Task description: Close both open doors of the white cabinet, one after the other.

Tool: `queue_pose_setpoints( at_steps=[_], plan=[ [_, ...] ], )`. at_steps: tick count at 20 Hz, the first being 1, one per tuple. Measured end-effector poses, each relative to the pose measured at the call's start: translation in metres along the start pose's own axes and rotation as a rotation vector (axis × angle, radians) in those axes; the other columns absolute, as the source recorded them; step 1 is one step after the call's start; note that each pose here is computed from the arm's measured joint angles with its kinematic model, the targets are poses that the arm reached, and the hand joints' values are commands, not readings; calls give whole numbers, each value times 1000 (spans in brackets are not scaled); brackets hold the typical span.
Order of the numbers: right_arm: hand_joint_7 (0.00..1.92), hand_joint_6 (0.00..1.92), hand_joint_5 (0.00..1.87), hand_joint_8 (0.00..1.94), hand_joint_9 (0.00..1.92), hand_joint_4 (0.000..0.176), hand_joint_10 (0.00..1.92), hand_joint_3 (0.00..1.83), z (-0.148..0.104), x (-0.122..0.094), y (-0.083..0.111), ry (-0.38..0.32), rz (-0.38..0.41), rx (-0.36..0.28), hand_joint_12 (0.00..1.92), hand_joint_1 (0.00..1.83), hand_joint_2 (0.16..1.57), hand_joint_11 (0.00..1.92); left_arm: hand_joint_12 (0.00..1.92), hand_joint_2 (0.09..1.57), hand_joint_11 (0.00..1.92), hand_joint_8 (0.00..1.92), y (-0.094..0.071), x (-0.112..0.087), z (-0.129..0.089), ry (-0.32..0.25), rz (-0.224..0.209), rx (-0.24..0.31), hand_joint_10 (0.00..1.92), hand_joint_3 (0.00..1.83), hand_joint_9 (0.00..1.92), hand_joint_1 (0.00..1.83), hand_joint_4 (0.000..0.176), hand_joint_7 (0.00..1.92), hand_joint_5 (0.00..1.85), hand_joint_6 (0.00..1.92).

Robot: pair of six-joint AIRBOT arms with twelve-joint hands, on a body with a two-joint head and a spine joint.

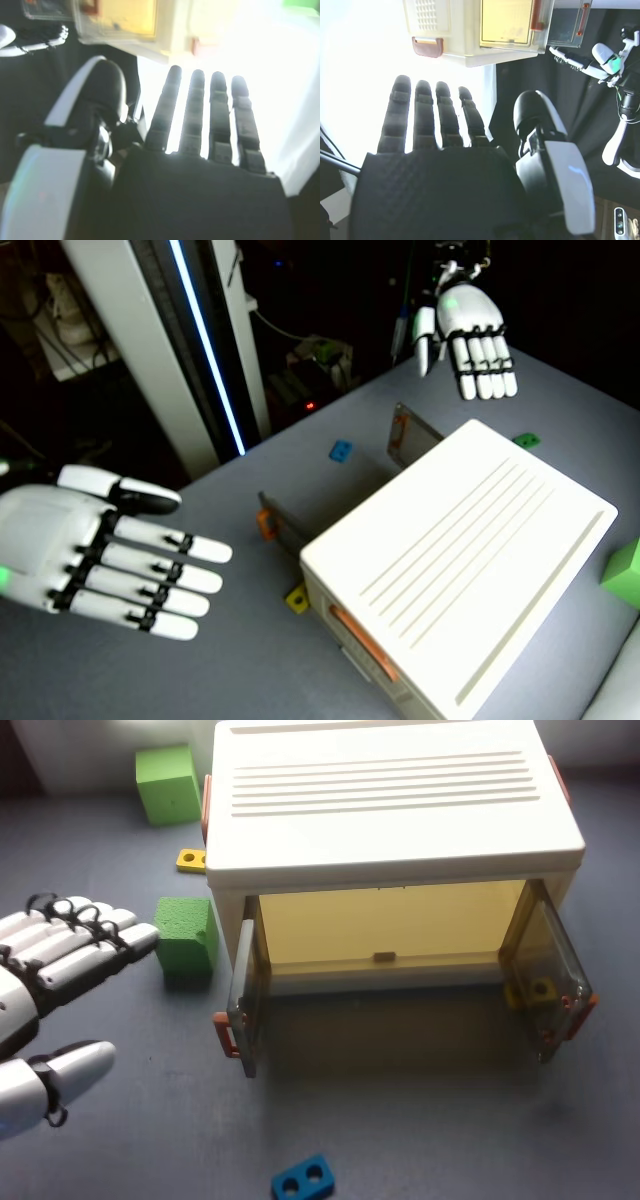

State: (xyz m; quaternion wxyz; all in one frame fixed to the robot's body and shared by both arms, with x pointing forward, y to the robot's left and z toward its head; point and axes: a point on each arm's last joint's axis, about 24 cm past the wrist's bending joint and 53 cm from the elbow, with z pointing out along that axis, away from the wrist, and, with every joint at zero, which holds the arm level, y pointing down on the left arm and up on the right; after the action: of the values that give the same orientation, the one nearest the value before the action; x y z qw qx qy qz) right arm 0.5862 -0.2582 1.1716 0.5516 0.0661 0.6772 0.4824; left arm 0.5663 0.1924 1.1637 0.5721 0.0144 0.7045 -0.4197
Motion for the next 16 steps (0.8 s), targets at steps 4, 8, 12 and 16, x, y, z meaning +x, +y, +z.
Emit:
queue_pose_setpoints(
  at_steps=[4,8,12,16],
  plan=[
    [0,0,0,0,0,42,0,1,0,1,-2,4,0,6,0,30,1388,21,128,1571,0,0,-16,12,13,47,-7,65,0,215,0,0,0,0,0,0],
    [0,0,0,0,0,57,0,0,0,2,-3,4,1,6,0,16,1380,12,141,1571,10,0,-24,22,23,93,-11,100,0,197,1,0,0,0,13,4],
    [0,2,6,0,0,45,0,0,0,2,-4,4,2,7,0,25,1375,5,112,1571,5,0,-25,31,27,129,0,109,0,170,0,0,0,0,12,4],
    [0,0,0,0,0,49,0,0,0,2,-4,4,2,8,1,22,1371,2,71,1571,0,0,-28,34,30,145,4,122,0,155,0,0,0,0,6,2]
  ],
)
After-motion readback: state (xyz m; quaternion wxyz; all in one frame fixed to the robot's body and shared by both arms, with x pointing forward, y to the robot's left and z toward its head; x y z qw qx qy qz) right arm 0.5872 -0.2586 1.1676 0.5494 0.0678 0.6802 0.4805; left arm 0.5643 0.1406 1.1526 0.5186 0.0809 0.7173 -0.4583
